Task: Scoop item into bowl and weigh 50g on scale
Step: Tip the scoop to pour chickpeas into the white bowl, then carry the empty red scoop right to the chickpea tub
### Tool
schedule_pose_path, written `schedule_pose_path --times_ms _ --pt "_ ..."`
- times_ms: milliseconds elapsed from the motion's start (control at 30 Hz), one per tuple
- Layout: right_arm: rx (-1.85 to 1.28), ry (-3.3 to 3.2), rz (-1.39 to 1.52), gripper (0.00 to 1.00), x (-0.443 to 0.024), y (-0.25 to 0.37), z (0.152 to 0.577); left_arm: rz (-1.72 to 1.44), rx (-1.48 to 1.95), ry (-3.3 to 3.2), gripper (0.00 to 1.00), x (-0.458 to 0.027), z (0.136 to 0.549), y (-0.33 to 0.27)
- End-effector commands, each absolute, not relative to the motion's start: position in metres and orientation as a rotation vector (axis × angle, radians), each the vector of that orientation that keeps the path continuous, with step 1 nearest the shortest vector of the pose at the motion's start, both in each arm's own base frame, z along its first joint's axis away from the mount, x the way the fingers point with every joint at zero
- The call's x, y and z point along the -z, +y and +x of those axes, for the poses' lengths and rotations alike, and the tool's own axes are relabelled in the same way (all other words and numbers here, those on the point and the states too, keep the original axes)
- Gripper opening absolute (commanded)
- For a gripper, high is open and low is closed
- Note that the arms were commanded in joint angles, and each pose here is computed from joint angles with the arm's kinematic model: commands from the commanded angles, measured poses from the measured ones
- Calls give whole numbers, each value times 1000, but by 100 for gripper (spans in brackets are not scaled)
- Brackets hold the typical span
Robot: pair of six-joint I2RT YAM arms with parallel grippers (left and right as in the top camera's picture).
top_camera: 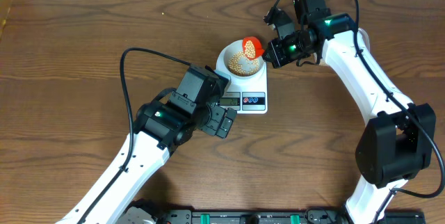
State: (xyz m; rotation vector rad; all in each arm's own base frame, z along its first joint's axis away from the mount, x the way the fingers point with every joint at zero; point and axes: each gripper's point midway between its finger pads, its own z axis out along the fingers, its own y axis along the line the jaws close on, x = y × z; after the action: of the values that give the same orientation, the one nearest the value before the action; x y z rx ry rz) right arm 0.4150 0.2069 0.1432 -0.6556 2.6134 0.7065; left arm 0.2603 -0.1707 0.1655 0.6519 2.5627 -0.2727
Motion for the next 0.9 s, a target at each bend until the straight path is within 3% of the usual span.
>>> schedule_pose_path --times_ms 0,867 --pt "-702 2535 -731 1 -162 211 416 642 267 2556 98 -168 262 -169" --pt "-511 2370 -981 1 -190 209 411 643 267 2556 98 -168 262 -169"
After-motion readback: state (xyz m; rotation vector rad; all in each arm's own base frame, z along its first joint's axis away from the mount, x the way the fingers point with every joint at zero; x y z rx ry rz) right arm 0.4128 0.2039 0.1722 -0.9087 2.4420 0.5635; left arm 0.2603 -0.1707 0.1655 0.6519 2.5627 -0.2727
